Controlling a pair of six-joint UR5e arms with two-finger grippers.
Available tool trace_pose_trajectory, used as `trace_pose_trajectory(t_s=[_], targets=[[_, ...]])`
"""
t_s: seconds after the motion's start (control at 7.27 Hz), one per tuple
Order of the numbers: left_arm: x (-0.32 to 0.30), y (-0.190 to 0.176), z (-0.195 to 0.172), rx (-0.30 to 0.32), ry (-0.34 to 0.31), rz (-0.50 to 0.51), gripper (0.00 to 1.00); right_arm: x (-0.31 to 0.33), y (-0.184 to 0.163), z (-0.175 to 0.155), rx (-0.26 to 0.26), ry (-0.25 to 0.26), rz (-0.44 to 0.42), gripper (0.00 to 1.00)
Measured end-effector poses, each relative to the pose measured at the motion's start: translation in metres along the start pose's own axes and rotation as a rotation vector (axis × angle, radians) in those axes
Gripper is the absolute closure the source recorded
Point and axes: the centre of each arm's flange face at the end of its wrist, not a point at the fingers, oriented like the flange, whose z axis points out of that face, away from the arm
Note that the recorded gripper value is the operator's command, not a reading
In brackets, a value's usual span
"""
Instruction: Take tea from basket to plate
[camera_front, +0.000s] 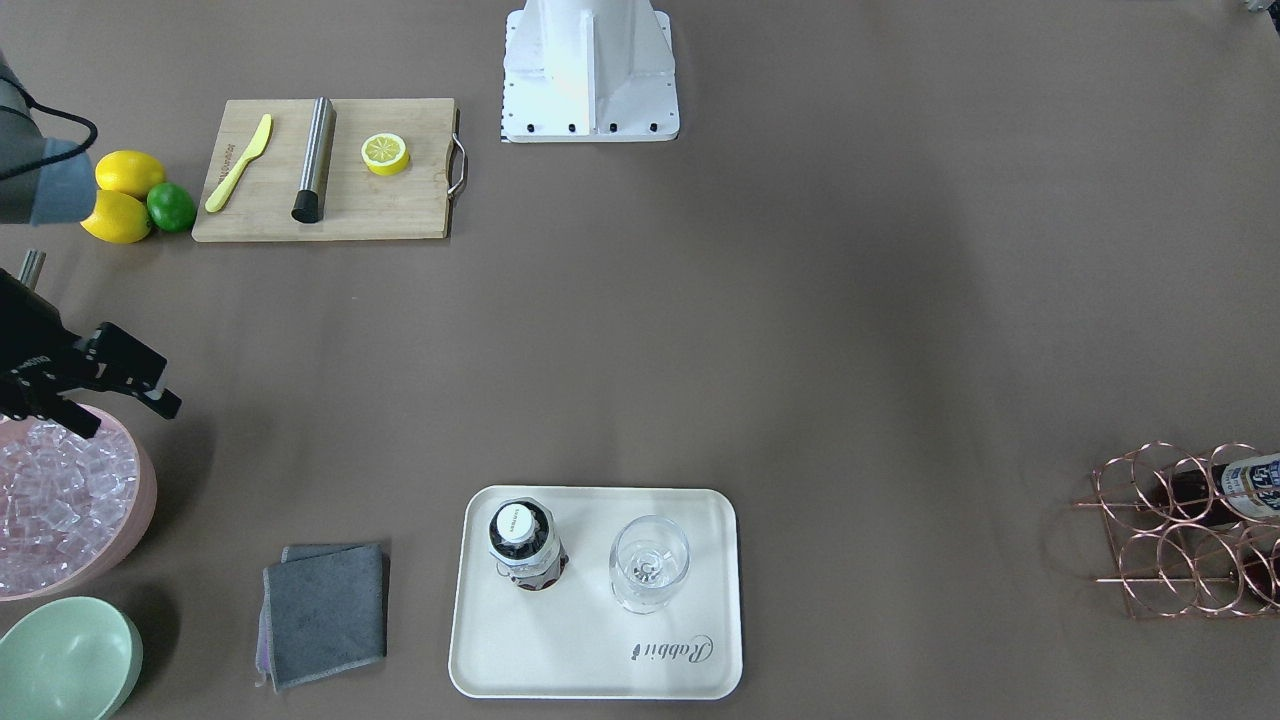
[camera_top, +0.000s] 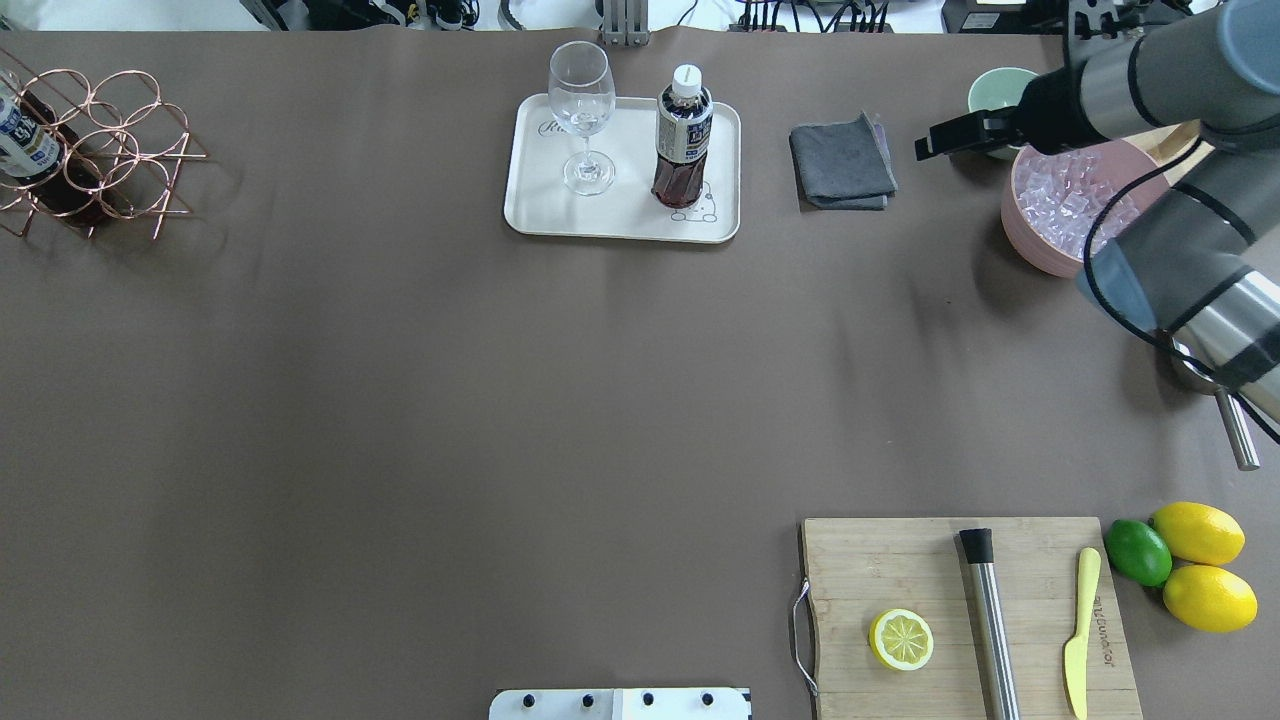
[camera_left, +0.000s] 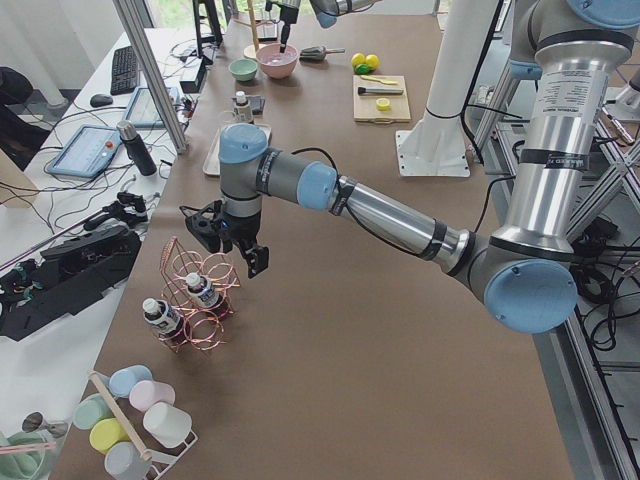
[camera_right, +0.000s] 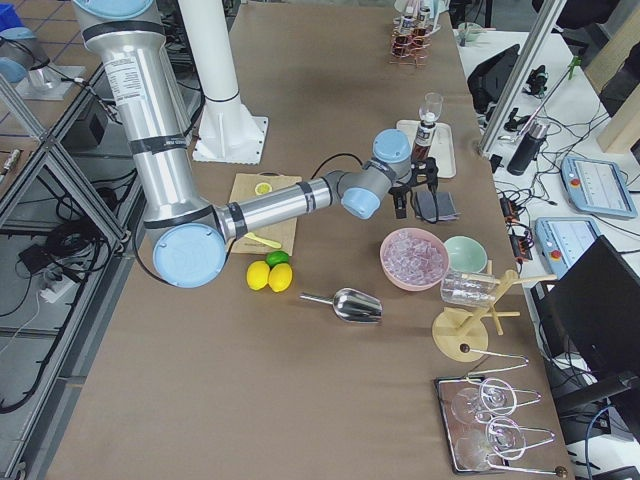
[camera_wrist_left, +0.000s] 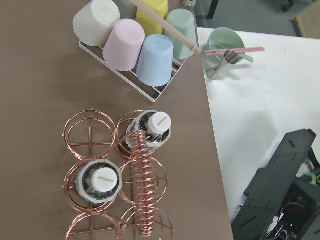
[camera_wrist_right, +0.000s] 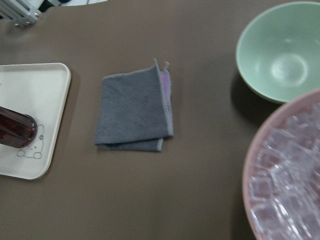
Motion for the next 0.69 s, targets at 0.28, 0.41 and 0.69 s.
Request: trace_pose_trajectory(t_s=[0.28,0.41,0.69], targets=[[-0.083,-0.022,0.008,-0.043,-0.011,0.252,0.03,0.061,0.048,-0.04,-0.081,0.107,0.183,0.0],[-0.125,-0.03,0.009,-0.063,0.004,0.412,0.03,0.102,0.074,-0.048,-0.121,0.154,0.264,0.0],[-0.158,-0.035,0.017,-0.086,0.009,0.617,0.03,0.188,0.116,-0.068,-0.158,0.228,0.322,0.0]])
